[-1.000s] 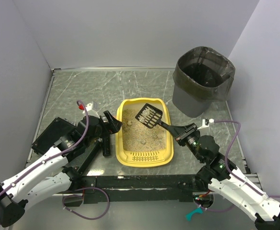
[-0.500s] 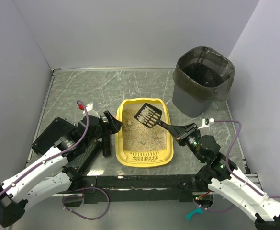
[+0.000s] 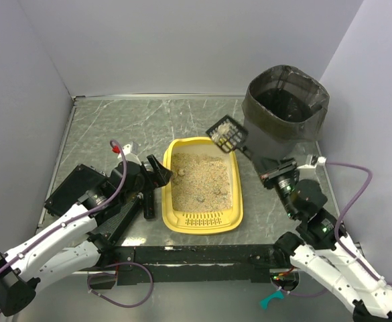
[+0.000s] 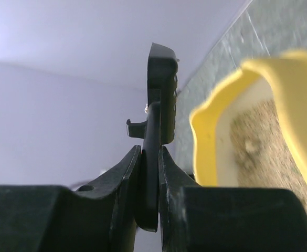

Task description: Clean the litter box

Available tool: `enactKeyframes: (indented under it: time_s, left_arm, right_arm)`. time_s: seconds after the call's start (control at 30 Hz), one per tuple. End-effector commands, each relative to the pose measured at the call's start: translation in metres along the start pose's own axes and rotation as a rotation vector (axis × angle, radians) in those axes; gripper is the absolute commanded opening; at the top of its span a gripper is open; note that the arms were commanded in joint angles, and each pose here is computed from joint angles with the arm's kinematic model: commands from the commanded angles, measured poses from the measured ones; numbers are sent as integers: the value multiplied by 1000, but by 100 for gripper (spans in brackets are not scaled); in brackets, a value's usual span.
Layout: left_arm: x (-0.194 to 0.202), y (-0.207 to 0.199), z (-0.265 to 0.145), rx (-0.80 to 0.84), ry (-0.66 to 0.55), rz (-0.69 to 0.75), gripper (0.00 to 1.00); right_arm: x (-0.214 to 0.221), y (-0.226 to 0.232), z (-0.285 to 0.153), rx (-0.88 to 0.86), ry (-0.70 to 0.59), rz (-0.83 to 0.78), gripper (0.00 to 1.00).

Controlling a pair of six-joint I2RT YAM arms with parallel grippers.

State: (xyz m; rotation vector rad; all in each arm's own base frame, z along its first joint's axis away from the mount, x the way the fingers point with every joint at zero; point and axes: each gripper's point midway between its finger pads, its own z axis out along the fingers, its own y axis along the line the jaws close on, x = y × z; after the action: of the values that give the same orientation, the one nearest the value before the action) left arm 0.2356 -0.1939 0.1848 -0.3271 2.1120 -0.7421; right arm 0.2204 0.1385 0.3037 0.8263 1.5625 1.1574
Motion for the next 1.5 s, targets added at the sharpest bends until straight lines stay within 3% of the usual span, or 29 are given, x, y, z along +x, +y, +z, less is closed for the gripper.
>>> enactKeyframes:
  time_s: [0.0,0.27,0.6,0.63,0.73,0.87,0.97,1.2,1.33,1.47]
  left_arm:
    - [-5,-13,4,43,-7,-3,97]
    - [-2,-10,7,35,-2,6,97]
    - [0,-6,14,5,5,26,97]
    - [1,-6,15,1,12,27,97]
    - [0,-4,16,-9,9,31,97]
    - [3,-3,18,-9,15,32,97]
    - [5,-4,21,-2,26,36,97]
    - [11,-2,31,-15,63,42,97]
    - [14,0,35,-6,81,38,97]
    - [11,1,37,-6,74,35,97]
  right_arm:
    - [-42,37,13,-43,-112,-14,0]
    - [-102,74,45,-91,-198,9,0]
    - [-184,80,34,-14,-483,-19,0]
    - [-202,75,28,47,-581,-60,0]
    - [-220,67,23,167,-647,-200,0]
    - [-231,60,25,295,-631,-451,0]
    - [-236,57,38,378,-561,-654,0]
    - [-224,32,75,528,-236,-1073,0]
    - [-234,43,68,563,-319,-1211,0]
    - [-236,72,51,460,-429,-1195,0]
